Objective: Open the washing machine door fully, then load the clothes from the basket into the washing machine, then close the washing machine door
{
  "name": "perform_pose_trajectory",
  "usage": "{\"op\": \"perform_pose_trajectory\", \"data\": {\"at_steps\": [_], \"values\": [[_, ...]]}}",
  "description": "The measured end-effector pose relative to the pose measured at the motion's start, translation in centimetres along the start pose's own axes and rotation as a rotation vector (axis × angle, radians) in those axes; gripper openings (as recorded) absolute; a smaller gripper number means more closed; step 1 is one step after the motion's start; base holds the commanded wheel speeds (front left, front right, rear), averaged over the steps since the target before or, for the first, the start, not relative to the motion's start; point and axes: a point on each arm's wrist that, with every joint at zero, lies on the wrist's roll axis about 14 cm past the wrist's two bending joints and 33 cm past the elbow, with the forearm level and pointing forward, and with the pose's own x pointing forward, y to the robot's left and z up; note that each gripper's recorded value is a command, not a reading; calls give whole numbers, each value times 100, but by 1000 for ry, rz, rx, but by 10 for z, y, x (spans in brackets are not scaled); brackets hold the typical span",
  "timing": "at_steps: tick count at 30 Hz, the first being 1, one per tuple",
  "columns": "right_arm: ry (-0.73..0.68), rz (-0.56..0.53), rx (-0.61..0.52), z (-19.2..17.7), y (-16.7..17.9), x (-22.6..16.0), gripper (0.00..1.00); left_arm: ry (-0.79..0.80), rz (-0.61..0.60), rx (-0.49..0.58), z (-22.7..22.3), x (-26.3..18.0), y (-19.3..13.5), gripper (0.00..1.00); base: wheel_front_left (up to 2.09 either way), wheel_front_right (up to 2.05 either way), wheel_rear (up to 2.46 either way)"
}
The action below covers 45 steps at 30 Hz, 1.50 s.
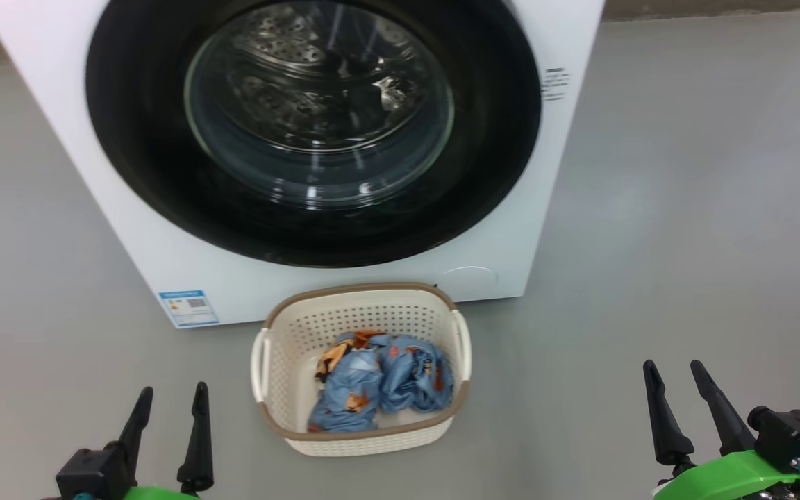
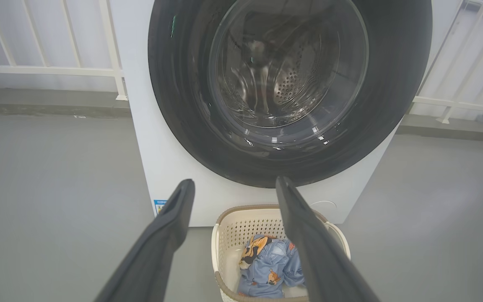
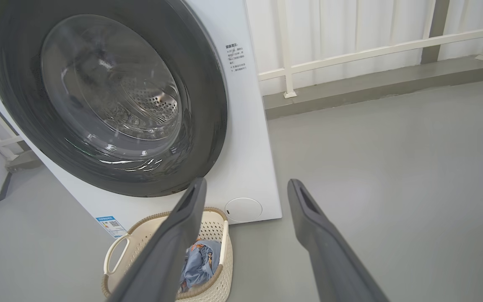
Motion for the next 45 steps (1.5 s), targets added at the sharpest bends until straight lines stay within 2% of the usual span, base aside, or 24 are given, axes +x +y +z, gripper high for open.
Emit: {"op": "perform_pose_trajectory", "data": {"at_steps": [15, 22, 45], "values": [[2, -4, -1, -1, -2, 0, 100, 4, -2, -1, -1, 1, -1, 100, 111, 111, -221], [5, -7, -3, -1, -3, 0, 100, -10, 3, -40, 2, 3, -2, 100, 78, 77, -156], [6, 6, -4, -2, 1, 2, 100, -11, -1, -40, 2, 1, -3, 100, 7, 7, -14]]}}
